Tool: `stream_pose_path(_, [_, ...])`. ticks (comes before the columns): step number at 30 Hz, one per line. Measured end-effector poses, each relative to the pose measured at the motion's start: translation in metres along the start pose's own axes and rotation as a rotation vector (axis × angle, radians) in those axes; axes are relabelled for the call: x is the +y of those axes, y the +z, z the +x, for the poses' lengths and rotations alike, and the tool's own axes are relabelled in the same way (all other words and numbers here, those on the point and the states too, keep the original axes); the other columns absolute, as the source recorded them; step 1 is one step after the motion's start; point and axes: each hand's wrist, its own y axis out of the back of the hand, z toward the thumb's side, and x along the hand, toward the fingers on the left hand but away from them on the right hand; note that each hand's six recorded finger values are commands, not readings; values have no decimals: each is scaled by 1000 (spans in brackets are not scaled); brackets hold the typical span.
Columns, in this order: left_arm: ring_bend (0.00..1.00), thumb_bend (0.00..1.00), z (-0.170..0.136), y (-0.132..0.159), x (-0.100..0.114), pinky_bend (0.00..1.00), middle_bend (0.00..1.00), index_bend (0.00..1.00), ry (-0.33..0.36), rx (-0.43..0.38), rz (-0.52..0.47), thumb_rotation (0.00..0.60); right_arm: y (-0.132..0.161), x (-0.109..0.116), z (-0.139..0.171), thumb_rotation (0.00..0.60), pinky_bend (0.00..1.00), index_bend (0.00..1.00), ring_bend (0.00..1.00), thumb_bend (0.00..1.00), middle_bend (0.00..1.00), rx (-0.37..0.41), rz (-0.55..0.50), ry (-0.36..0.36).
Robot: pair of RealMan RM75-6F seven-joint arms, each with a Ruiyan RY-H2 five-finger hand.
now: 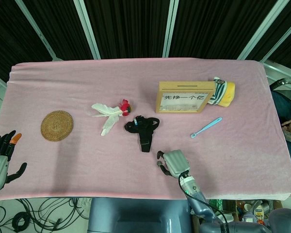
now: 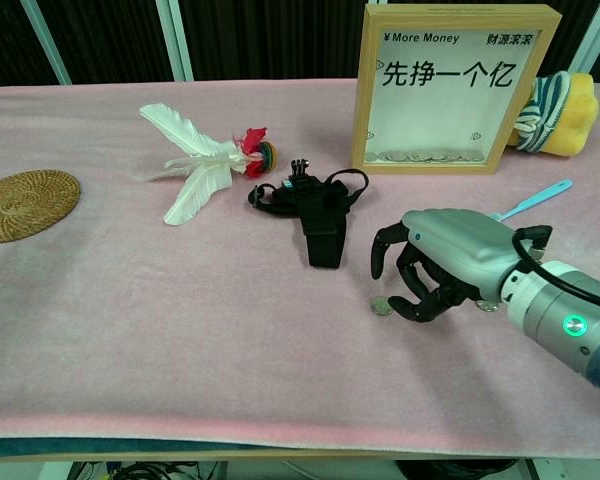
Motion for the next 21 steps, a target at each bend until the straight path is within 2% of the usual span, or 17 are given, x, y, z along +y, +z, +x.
stream_pose_path(21, [0, 326, -1, 0, 1, 6, 0, 51, 2, 3, 2, 600, -1, -5, 1, 600, 924, 441, 845, 297, 757, 2, 16, 12])
